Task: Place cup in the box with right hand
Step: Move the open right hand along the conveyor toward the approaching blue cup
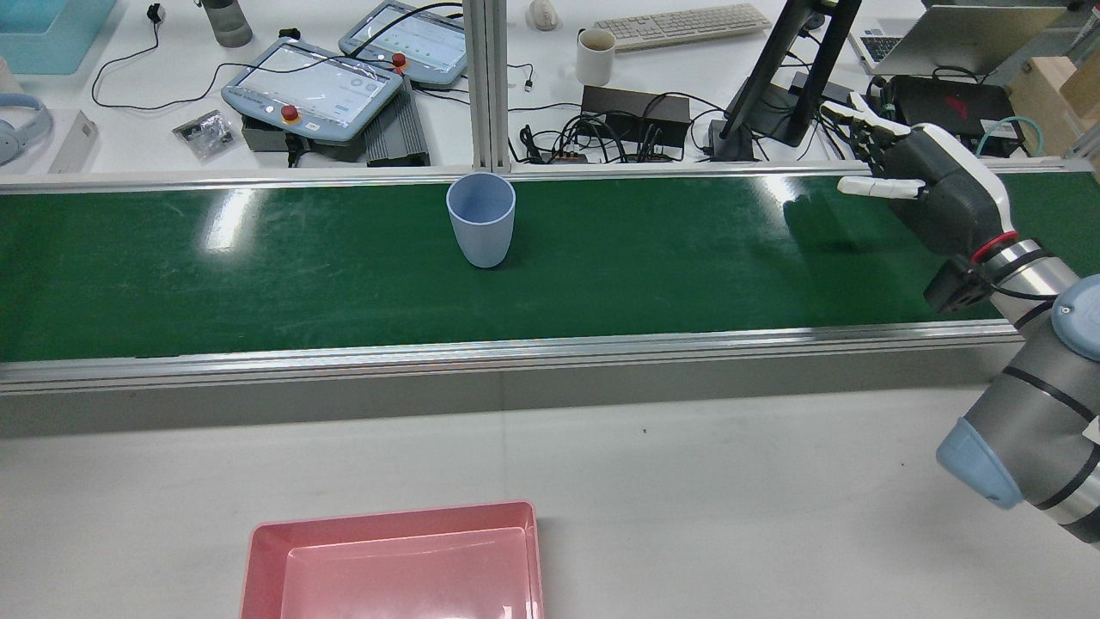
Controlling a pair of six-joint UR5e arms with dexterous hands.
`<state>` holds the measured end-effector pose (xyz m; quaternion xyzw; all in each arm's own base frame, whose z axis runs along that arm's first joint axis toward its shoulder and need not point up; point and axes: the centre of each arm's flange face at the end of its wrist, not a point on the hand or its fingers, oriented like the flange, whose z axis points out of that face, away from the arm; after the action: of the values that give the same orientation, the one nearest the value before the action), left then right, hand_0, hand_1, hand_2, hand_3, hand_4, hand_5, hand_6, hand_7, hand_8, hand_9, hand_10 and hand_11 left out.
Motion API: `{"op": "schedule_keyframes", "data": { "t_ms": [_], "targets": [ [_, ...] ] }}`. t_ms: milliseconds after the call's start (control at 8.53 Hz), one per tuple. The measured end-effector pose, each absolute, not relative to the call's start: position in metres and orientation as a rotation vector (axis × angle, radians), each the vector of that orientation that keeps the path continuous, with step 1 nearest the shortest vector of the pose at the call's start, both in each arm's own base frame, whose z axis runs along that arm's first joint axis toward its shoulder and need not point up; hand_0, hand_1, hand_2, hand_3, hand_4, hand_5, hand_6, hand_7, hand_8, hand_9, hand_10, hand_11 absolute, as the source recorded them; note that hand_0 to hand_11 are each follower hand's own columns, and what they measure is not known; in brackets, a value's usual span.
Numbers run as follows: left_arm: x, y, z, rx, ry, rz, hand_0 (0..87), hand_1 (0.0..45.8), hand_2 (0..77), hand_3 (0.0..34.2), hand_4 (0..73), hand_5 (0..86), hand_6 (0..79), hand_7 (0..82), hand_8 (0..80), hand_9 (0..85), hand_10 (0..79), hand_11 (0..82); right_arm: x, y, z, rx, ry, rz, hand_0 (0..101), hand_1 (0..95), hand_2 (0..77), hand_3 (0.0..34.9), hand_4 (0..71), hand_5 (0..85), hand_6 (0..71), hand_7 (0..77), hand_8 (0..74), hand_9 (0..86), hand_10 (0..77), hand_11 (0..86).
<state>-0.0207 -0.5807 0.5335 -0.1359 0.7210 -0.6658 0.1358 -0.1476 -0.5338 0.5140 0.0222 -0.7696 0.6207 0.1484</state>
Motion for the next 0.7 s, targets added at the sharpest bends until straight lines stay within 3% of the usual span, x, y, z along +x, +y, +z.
{"op": "schedule_keyframes", "data": {
  "t_ms": [352,704],
  "targets": [
    [-0.0207,-0.5807,0.5335,-0.393,2.088,-1.928,0.0,0.5,0.5,0.0,0.0,0.0,0.0,0.0,0.0,0.0,0.0,0.0,-0.1518,-0.5341,0.5107,0.064,-2.209,1.772,48,13.6,6.0,0.0,1.1,3.3,0.5,1.6,0.5,1.1,0.0,1.1],
    [-0.0207,-0.5807,0.5335,-0.393,2.088,-1.928,0.0,0.5,0.5,0.0,0.0,0.0,0.0,0.0,0.0,0.0,0.0,0.0,-0.1456,-0.5331,0.5113,0.176,-2.165,1.723,48,13.6,4.4,0.0,3.3,3.3,0.5,1.6,0.5,1.1,0.0,1.1]
  ]
}}
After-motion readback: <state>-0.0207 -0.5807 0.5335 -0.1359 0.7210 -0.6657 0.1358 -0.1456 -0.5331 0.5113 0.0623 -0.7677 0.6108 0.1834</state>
